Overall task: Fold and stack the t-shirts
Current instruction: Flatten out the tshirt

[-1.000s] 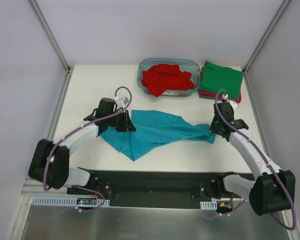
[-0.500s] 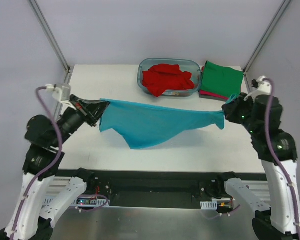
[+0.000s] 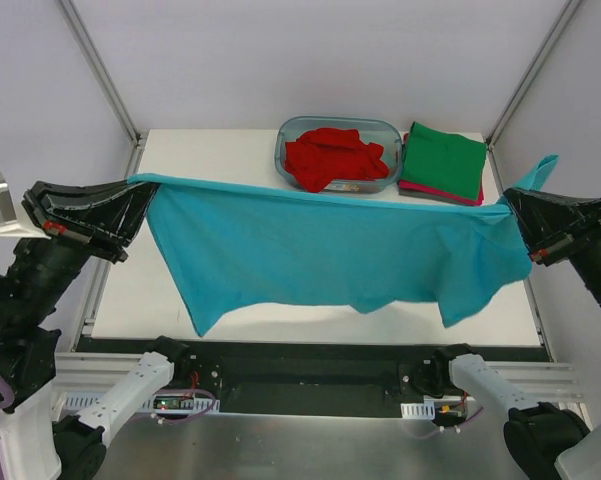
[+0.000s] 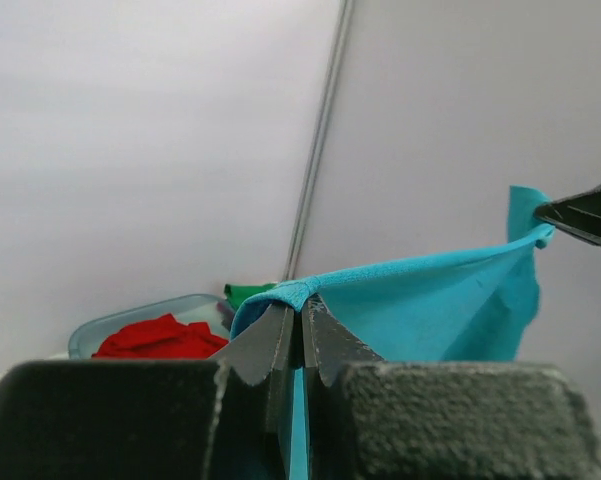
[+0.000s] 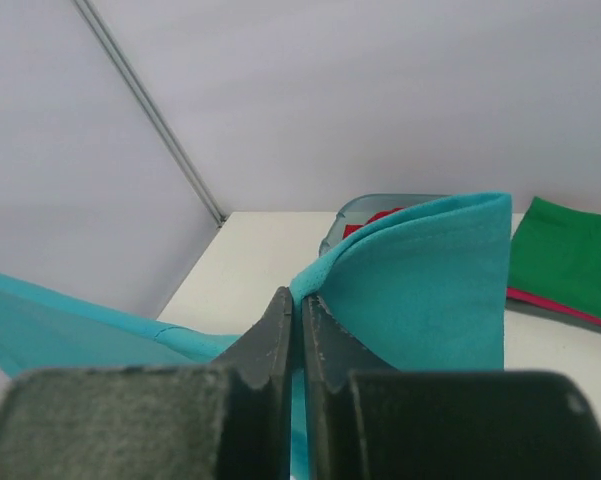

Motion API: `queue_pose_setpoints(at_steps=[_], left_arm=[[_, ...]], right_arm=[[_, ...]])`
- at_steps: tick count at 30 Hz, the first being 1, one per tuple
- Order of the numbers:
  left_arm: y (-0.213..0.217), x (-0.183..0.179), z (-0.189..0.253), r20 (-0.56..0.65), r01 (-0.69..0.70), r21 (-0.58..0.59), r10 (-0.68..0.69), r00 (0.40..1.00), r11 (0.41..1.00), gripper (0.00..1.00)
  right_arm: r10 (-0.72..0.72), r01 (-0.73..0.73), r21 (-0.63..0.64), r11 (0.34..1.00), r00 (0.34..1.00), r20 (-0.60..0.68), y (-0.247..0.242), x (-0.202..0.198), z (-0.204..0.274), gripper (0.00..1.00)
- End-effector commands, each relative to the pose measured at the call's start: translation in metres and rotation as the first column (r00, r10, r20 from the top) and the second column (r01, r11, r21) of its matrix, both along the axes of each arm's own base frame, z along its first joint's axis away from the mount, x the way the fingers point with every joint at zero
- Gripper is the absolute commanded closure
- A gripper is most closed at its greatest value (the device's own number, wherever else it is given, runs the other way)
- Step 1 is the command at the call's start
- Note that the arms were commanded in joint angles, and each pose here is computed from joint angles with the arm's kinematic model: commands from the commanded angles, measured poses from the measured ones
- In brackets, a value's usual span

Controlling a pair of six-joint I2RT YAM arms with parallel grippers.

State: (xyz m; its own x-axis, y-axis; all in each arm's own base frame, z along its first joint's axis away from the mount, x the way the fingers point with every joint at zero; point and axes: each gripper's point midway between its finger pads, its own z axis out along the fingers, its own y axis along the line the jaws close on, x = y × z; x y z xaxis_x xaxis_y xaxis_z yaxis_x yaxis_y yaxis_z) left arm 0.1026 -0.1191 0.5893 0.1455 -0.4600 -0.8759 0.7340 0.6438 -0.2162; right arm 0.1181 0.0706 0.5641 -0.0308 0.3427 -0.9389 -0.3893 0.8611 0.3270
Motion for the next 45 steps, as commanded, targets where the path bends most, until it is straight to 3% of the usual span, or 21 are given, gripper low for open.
queue_pose_setpoints(at_steps=[1,8,11,17,24,29,31,33,35,37,38,40,41,42,43,44,45], left_arm=[[0.016,0.052,-0.015,-0.108,-0.189,0.017,0.19,0.976,0.982,1.0],[0.026,0.178,-0.068,-0.298,-0.445,0.179,0.48,0.826,0.877,1.0],[0.019,0.205,-0.06,-0.277,-0.448,0.222,0.497,0.822,0.866,1.0],[0.021,0.185,-0.016,-0.17,-0.438,0.194,0.47,0.866,0.878,1.0],[0.038,0.159,-0.048,-0.164,-0.471,0.207,0.505,0.847,0.857,1.0],[0.054,0.149,-0.156,-0.309,-0.514,0.192,0.549,0.777,0.836,1.0],[0.058,0.146,-0.23,-0.424,-0.524,0.189,0.55,0.719,0.831,0.99],[0.059,0.138,-0.318,-0.571,-0.527,0.17,0.519,0.635,0.832,0.89],[0.061,0.124,-0.384,-0.727,-0.575,0.056,0.428,0.537,0.816,0.8],[0.065,0.112,-0.417,-0.761,-0.595,0.009,0.392,0.518,0.804,0.66],[0.072,0.102,-0.426,-0.776,-0.619,-0.003,0.388,0.497,0.785,0.65],[0.082,0.09,-0.424,-0.757,-0.644,-0.036,0.399,0.517,0.764,0.55],[0.088,0.087,-0.42,-0.752,-0.663,-0.058,0.404,0.521,0.747,0.46],[0.092,0.085,-0.413,-0.742,-0.675,-0.067,0.415,0.526,0.735,0.32],[0.094,0.083,-0.405,-0.735,-0.68,-0.068,0.424,0.529,0.73,0.01],[0.094,0.083,-0.4,-0.736,-0.68,-0.059,0.428,0.524,0.731,0.01],[0.092,0.084,-0.397,-0.744,-0.674,-0.046,0.425,0.516,0.737,0.01]], right_arm=[[-0.086,0.076,-0.086,0.993,0.989,-0.124,-0.006,0.046,-0.028,0.99],[-0.282,0.243,-0.225,0.944,0.945,-0.165,-0.023,0.141,-0.048,0.99],[-0.241,0.205,-0.232,0.951,0.96,-0.14,-0.011,0.162,-0.033,0.99],[-0.142,0.13,-0.169,0.977,0.988,-0.06,0.001,0.135,0.002,0.99],[-0.036,0.011,-0.161,0.987,0.988,-0.152,0.014,0.102,-0.044,1.0],[-0.048,0.015,-0.107,0.994,0.949,-0.313,0.013,0.085,-0.144,0.99],[0.057,-0.078,-0.035,0.996,0.912,-0.406,0.031,0.072,-0.204,0.99],[0.166,-0.156,0.062,0.986,0.849,-0.502,0.049,0.048,-0.265,0.99],[0.234,-0.193,0.134,0.972,0.753,-0.615,0.061,0.029,-0.332,0.97],[0.272,-0.221,0.164,0.961,0.667,-0.694,0.066,0.005,-0.374,0.94],[0.274,-0.224,0.168,0.96,0.634,-0.723,0.064,-0.007,-0.386,0.91],[0.264,-0.21,0.167,0.963,0.628,-0.732,0.06,-0.016,-0.394,0.77],[0.27,-0.216,0.17,0.962,0.629,-0.729,0.06,-0.018,-0.392,0.64],[0.269,-0.214,0.17,0.962,0.629,-0.729,0.059,-0.02,-0.389,0.45],[0.251,-0.2,0.158,0.967,0.628,-0.737,0.057,-0.019,-0.387,0.3],[0.22,-0.182,0.133,0.974,0.631,-0.744,0.053,-0.016,-0.386,0.09],[0.183,-0.161,0.103,0.982,0.634,-0.751,0.048,-0.011,-0.385,0.01]])
